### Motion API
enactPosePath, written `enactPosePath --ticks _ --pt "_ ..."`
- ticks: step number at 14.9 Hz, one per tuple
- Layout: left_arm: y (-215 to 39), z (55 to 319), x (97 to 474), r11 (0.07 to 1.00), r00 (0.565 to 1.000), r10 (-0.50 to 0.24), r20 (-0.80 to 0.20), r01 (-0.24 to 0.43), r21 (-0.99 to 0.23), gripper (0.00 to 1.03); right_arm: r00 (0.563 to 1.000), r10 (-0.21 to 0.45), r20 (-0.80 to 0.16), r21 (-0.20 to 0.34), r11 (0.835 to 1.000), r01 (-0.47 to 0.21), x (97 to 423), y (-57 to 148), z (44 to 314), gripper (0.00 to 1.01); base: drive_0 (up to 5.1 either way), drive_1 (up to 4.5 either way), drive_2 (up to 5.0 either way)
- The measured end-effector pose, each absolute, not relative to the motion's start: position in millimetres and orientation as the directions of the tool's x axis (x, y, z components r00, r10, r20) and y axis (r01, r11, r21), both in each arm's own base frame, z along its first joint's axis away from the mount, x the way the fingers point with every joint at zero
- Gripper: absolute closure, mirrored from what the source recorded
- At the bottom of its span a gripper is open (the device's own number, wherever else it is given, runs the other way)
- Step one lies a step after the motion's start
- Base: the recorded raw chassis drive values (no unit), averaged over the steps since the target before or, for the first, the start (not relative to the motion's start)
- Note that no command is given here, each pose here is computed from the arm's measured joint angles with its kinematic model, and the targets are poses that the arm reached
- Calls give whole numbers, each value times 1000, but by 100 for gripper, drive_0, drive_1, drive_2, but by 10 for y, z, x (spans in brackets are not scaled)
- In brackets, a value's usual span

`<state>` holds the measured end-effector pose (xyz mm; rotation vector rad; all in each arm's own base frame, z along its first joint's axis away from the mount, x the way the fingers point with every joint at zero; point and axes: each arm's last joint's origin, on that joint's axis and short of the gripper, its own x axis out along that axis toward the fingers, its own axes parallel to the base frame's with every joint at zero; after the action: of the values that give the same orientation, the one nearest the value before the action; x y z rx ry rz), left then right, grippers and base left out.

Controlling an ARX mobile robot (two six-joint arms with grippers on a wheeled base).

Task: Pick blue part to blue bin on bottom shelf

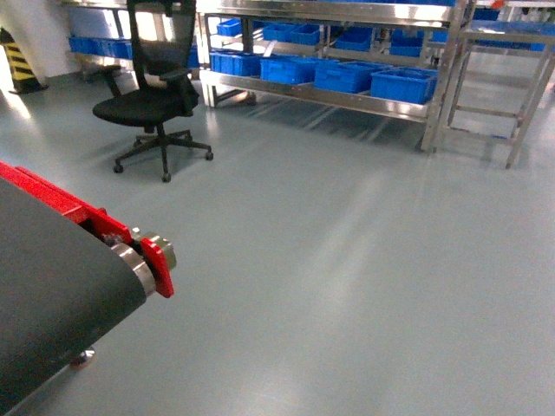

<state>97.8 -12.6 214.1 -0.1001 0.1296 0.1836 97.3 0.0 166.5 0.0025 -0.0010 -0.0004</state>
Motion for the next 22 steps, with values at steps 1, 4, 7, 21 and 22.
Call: enactPosePath --ticks 1,4,7,21,22 --pt "-127 2141 978 979 975 173 -138 -186 -87 60 1000 0 1 2 1000 0 973 0 1665 3 -156 -156 -156" --pt "-127 2141 978 978 975 174 -138 -187 -87 60 1000 0 1 2 1000 0 973 0 1665 3 -158 -158 -158" --pt "-127 2141 978 978 975 174 -138 -187 -87 60 1000 0 1 2 1000 0 973 0 1665 3 -155 -155 -155" --pt "-126 2141 978 978 975 175 -137 -188 -87 60 1000 0 1 2 1000 0 973 0 1665 3 -160 -160 -160" --pt "-126 2141 978 978 975 175 -137 -187 -87 60 1000 0 1 2 1000 0 973 0 1665 3 -160 -160 -160"
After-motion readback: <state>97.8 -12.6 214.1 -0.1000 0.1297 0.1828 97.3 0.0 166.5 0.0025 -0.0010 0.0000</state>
